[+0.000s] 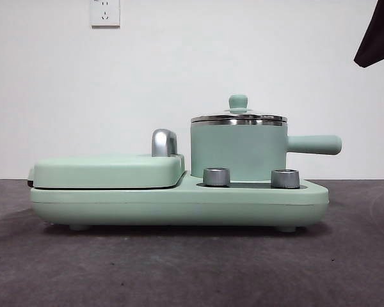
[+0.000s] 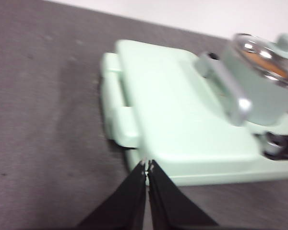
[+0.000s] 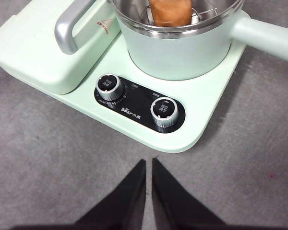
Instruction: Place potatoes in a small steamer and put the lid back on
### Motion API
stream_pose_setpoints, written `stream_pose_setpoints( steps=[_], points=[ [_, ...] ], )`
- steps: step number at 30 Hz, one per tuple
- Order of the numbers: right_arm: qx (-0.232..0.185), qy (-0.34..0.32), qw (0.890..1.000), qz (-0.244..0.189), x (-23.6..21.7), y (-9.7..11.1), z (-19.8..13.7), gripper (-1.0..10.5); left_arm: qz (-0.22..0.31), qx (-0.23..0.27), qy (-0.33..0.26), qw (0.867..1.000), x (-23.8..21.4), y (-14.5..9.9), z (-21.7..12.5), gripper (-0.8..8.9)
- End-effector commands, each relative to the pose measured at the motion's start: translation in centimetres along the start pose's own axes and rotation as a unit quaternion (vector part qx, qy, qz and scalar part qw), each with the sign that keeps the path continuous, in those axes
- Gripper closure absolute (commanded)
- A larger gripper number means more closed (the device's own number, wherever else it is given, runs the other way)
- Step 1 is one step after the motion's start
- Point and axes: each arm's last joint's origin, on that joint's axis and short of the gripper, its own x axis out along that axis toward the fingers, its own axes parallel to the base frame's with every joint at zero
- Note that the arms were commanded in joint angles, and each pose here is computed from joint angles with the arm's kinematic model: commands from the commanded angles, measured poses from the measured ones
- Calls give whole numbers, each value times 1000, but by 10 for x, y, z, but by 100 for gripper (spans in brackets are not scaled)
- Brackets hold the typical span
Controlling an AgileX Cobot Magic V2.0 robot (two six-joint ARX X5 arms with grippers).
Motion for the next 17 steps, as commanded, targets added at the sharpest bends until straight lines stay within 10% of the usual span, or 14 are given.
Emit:
stream_pose_setpoints(
  steps=[1, 17],
  points=[
    [-1, -4, 1000, 3, 0, 1, 2, 930, 18, 22, -47, 998, 4, 10, -21, 807],
    [-2, -13, 1000, 4, 0, 1, 3, 930, 83, 75, -98, 989, 12, 35, -65, 807]
  ],
)
